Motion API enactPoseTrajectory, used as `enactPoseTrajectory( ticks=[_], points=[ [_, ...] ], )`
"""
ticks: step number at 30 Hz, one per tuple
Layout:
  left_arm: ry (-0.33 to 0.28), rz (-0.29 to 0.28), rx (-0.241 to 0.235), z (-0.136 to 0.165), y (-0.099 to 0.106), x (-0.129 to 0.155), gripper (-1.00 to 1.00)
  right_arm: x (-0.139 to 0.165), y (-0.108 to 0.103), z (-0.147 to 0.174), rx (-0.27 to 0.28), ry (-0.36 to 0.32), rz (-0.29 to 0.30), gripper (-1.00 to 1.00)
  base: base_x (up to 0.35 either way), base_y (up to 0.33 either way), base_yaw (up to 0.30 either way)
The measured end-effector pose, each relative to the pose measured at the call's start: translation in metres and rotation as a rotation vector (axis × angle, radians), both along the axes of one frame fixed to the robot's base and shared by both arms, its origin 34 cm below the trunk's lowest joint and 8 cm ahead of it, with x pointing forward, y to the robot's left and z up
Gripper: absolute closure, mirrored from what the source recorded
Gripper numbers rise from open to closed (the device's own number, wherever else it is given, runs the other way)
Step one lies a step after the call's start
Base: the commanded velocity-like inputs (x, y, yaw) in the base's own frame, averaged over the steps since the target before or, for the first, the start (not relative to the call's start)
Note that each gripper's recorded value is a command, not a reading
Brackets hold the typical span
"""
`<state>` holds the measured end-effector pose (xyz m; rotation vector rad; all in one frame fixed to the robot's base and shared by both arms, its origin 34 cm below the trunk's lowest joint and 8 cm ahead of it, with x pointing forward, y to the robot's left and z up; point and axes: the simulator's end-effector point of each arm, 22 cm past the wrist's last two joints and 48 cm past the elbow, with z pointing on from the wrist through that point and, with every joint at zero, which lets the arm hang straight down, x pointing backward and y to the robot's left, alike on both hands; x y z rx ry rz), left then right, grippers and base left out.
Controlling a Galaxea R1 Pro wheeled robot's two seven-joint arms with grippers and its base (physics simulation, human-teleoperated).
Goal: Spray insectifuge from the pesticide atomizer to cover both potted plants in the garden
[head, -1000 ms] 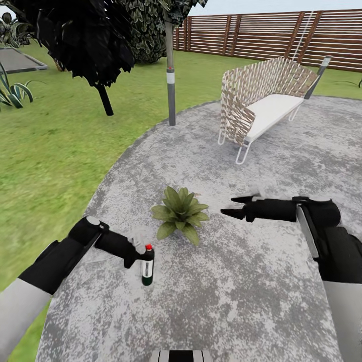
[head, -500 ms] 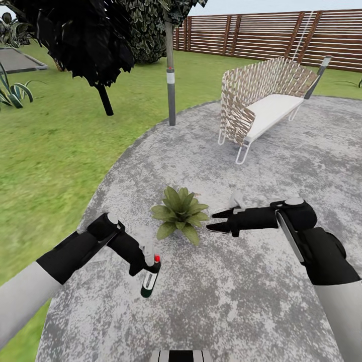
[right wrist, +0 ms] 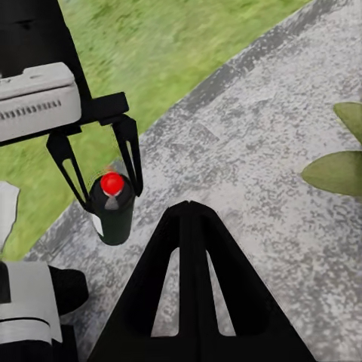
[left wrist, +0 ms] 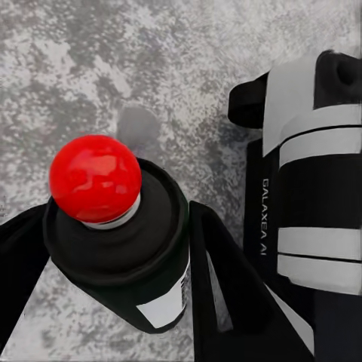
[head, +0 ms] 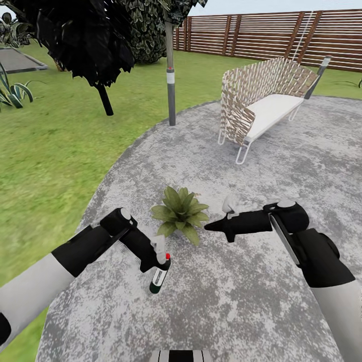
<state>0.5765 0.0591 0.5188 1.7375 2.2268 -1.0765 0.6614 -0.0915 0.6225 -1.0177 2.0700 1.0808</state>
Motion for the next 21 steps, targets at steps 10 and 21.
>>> enactPoseTrajectory(
  ticks=[10, 21],
  points=[
    [-0.031, -0.022, -0.028, 0.019, -0.036, 0.008, 1.00, -0.004, 0.004, -0.002, -0.005, 0.004, 0.015, 1.00, 0.000, 0.000, 0.000],
    [-0.063, -0.032, 0.037, 0.006, -0.044, 0.013, 1.00, -0.004, 0.004, -0.002, -0.005, 0.004, 0.016, 1.00, 0.000, 0.000, 0.000]
  ],
)
